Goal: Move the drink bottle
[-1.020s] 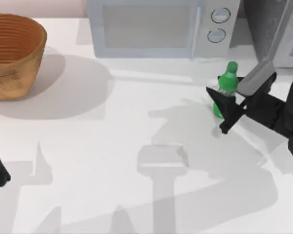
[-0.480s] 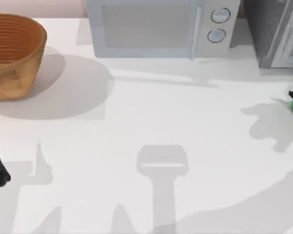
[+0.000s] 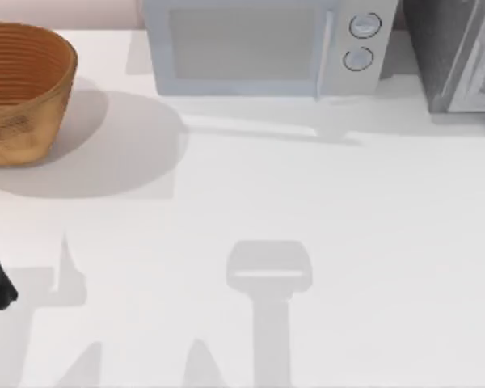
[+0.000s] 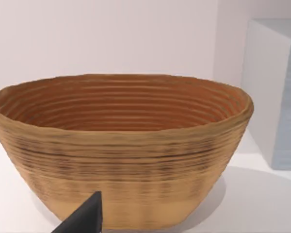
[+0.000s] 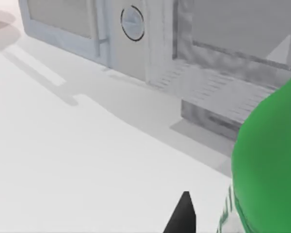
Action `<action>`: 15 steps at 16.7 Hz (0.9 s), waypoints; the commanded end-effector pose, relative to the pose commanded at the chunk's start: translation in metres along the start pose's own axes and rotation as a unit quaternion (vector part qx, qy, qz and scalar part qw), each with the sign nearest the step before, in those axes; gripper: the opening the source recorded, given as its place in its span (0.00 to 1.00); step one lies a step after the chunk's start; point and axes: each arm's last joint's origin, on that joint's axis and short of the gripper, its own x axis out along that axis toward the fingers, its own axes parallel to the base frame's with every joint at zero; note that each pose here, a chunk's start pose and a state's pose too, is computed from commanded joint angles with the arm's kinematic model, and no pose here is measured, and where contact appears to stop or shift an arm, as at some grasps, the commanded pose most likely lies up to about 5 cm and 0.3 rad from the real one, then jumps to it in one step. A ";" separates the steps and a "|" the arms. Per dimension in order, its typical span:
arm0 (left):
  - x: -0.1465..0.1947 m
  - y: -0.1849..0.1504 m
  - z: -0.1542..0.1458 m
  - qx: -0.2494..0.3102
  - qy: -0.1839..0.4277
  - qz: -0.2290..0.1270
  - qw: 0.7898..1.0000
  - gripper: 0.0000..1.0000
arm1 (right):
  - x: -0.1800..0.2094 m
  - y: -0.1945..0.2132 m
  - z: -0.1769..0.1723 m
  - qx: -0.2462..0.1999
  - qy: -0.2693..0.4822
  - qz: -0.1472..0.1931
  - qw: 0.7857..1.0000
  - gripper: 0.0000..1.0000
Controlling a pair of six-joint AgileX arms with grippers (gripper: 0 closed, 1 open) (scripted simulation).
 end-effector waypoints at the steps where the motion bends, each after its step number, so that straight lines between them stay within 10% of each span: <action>1: 0.000 0.000 0.000 0.000 0.000 0.000 1.000 1.00 | -0.007 -0.001 0.001 -0.003 -0.008 -0.002 1.000 0.00; 15: 0.000 0.000 0.000 0.000 0.000 0.000 1.000 1.00 | 0.009 -0.005 -0.024 0.017 -0.010 0.004 1.000 0.00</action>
